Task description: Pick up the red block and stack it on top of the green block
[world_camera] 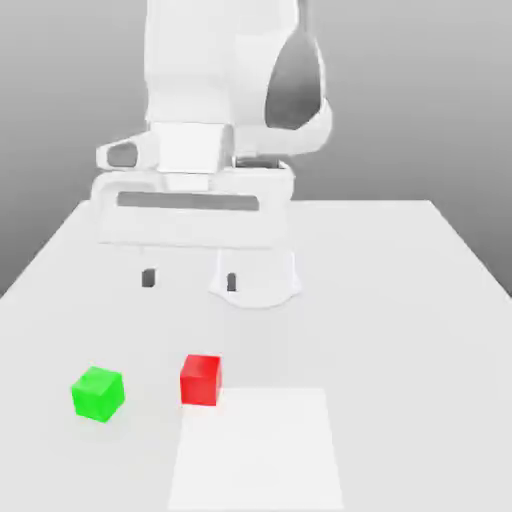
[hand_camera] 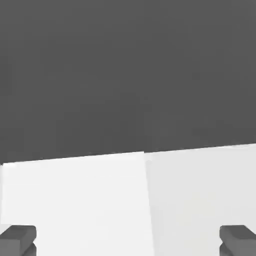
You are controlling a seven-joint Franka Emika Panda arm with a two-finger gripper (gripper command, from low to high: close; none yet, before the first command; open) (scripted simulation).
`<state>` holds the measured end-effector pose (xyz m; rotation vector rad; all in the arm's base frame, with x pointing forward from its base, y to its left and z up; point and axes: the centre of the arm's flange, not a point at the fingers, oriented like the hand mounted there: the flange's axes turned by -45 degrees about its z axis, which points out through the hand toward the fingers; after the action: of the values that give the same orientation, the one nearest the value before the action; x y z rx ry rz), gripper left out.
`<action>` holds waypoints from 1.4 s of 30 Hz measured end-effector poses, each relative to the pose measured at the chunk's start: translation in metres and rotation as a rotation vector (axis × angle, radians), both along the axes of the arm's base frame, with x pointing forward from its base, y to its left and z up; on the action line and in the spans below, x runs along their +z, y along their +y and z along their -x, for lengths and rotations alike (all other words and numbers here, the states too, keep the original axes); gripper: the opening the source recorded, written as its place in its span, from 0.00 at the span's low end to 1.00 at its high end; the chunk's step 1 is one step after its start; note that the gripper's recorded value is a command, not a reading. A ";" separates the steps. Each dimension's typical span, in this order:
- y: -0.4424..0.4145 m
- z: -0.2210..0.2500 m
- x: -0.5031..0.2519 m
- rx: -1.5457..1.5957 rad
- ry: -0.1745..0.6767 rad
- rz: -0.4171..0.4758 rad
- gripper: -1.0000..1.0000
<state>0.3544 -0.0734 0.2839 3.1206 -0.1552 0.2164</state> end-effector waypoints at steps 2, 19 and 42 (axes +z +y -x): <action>-0.003 0.022 -0.051 -0.007 0.079 -0.010 0.50; -0.005 0.040 -0.119 -0.012 0.137 -0.019 0.00; -0.152 0.028 -0.072 -0.931 0.117 -0.083 0.00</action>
<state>0.3260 -0.2253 0.2122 2.7353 -1.5528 0.0042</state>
